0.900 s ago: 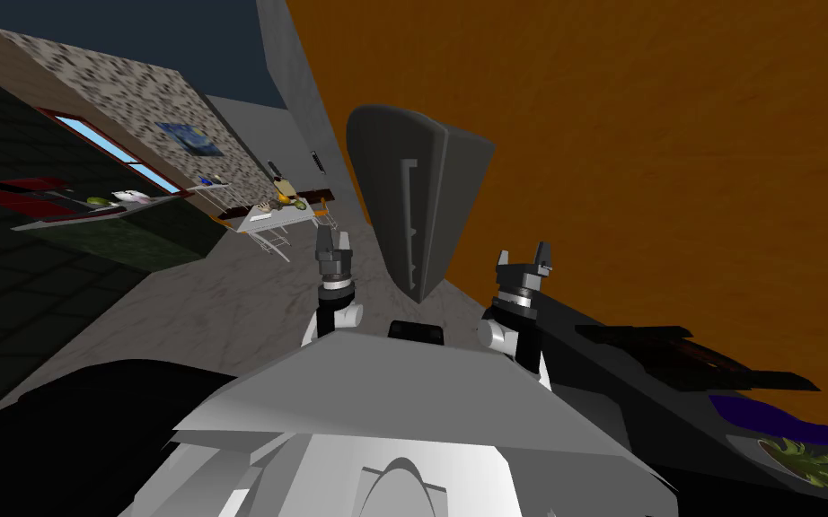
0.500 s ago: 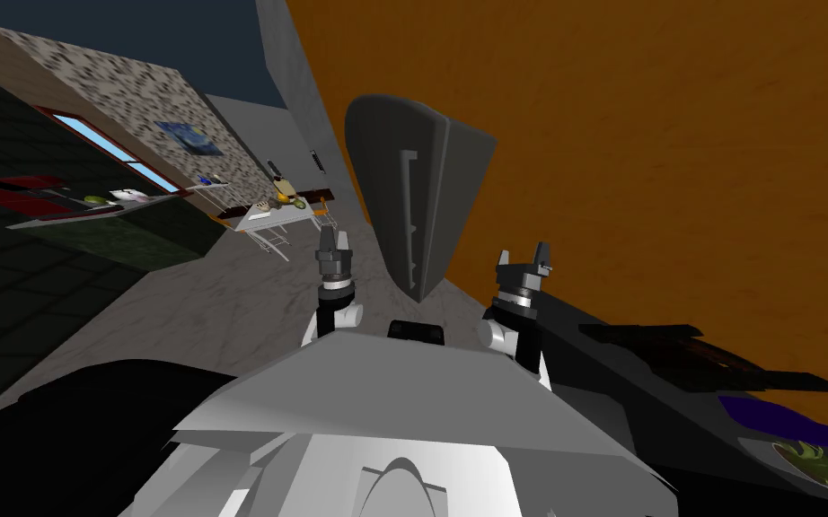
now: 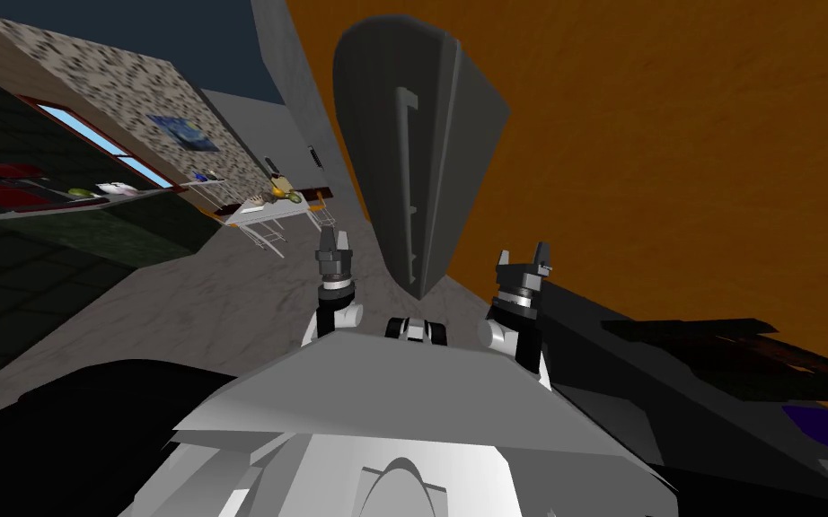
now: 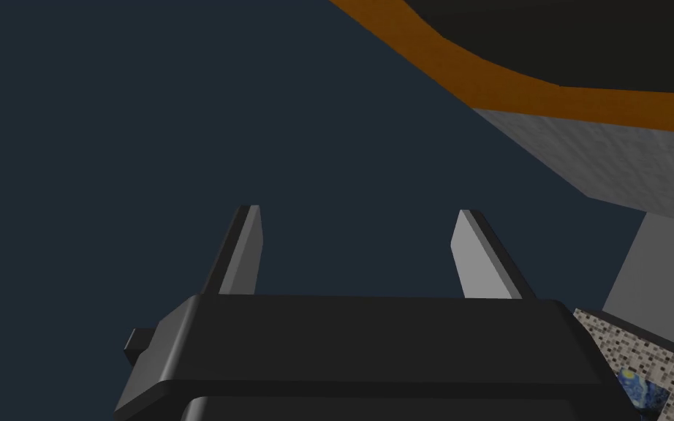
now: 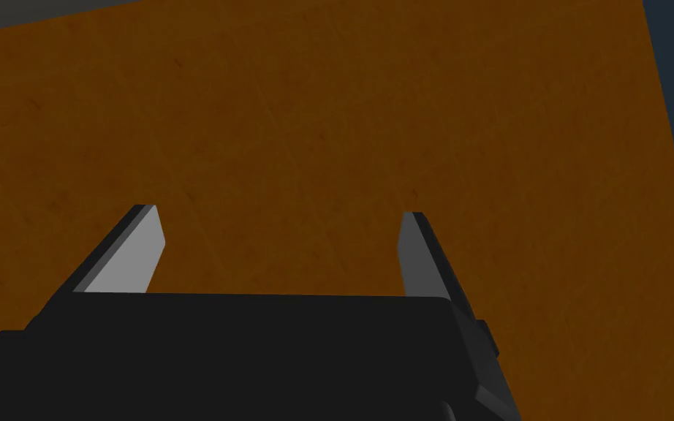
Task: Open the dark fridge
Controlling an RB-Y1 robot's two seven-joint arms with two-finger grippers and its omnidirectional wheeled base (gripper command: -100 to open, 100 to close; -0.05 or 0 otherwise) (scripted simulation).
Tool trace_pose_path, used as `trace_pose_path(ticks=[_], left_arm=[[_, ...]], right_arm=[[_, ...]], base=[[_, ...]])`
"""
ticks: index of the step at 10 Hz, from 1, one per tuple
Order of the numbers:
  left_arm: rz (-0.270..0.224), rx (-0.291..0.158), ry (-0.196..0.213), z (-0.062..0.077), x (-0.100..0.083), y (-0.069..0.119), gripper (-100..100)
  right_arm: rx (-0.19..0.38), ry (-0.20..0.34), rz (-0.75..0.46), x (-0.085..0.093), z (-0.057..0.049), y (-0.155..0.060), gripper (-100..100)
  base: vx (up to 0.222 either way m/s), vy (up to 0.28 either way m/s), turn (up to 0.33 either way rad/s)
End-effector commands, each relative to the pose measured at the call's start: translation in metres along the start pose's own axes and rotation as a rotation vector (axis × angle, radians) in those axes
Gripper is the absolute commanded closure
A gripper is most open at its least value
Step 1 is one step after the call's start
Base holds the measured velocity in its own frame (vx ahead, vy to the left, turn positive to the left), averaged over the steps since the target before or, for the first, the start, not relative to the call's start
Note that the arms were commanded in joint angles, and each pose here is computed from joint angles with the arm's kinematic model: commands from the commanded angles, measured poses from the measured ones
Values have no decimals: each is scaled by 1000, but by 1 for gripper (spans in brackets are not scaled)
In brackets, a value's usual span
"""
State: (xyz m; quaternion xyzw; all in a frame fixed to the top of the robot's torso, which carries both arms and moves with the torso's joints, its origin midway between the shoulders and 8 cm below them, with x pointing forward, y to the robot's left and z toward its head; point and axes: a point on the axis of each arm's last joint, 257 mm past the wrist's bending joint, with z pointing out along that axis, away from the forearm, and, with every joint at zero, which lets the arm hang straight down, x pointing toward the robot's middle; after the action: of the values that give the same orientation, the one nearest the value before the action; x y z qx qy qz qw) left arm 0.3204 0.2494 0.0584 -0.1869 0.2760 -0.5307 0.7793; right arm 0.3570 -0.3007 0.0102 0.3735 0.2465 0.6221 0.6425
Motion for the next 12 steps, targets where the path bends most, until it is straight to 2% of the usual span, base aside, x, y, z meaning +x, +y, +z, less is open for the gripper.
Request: trace_pose_path(ticks=[1, 6, 12], left_arm=[[6, -2, 28, 0, 2, 1, -100], [35, -41, 135, 1, 7, 12, -100], [80, -137, 246, 4, 3, 33, -100]], right_arm=[[0, 0, 0, 0, 0, 0, 0], [1, 0, 0, 0, 0, 0, 0], [1, 0, 0, 0, 0, 0, 0]], base=[[9, -3, -24], [12, -9, -49], [25, -17, -81]])
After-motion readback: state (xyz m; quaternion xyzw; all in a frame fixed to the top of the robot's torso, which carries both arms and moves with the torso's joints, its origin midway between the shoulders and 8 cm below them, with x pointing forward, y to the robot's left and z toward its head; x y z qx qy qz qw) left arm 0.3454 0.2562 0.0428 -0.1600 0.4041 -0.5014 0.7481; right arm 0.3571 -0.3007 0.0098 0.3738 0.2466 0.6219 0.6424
